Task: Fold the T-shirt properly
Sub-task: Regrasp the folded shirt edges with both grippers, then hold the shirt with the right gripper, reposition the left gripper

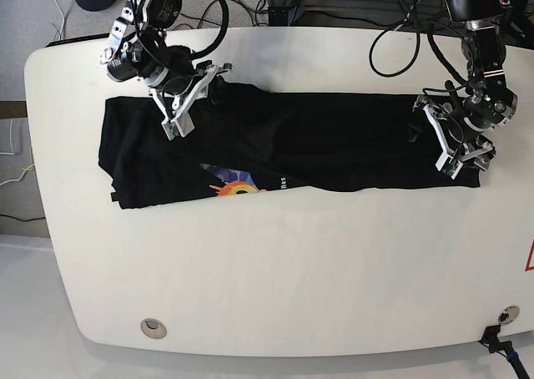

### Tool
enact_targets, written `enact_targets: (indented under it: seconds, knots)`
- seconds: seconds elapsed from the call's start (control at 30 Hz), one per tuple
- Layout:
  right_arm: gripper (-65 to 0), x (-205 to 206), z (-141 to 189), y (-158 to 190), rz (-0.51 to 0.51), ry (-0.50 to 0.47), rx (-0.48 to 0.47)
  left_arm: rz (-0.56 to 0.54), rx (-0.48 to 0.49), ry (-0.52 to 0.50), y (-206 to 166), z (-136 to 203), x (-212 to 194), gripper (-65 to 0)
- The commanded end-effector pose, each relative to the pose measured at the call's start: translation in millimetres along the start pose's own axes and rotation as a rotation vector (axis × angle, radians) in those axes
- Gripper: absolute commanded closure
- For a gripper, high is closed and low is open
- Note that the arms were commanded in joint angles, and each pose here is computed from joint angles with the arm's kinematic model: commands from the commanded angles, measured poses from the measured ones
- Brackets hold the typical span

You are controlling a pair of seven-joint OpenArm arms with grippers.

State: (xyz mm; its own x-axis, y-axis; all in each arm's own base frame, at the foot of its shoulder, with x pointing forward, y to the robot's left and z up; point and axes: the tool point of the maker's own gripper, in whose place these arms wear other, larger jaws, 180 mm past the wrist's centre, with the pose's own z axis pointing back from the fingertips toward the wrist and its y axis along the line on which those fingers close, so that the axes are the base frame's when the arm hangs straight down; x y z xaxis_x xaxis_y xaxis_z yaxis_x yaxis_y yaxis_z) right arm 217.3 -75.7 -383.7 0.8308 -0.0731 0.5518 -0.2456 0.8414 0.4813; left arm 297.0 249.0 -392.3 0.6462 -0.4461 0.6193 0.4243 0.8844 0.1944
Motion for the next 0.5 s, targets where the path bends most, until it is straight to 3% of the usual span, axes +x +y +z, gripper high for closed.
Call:
enact_targets:
  seconds: [0.0, 0.17, 0.27, 0.43, 0.47]
  knots:
    - [0.0, 30.7, 2.6, 3.9, 0.061, -0.020, 0.009, -0.009, 0.020, -0.049, 9.7, 4.4, 15.1, -65.0]
    - [0.0, 84.9, -4.3, 4.6, 0.110, -0.109, 0.021, -0.009, 0.020, -0.049, 9.7, 4.4, 15.1, -65.0]
    - [0.0, 102.5, -13.3, -4.5, 0.069, -0.143, 0.037, -0.009, 0.020, -0.049, 9.7, 4.4, 15.1, -65.0]
    - [0.0, 93.7, -31.9, -28.3, 0.002, -0.112, 0.052, -0.010, 0.021, -0.048, 9.8, 4.4, 14.9, -65.0]
    - [-2.5, 89.7, -33.8, -34.9, -0.010, -0.102, 0.048, -0.010, 0.021, -0.048, 9.8, 4.4, 14.9, -65.0]
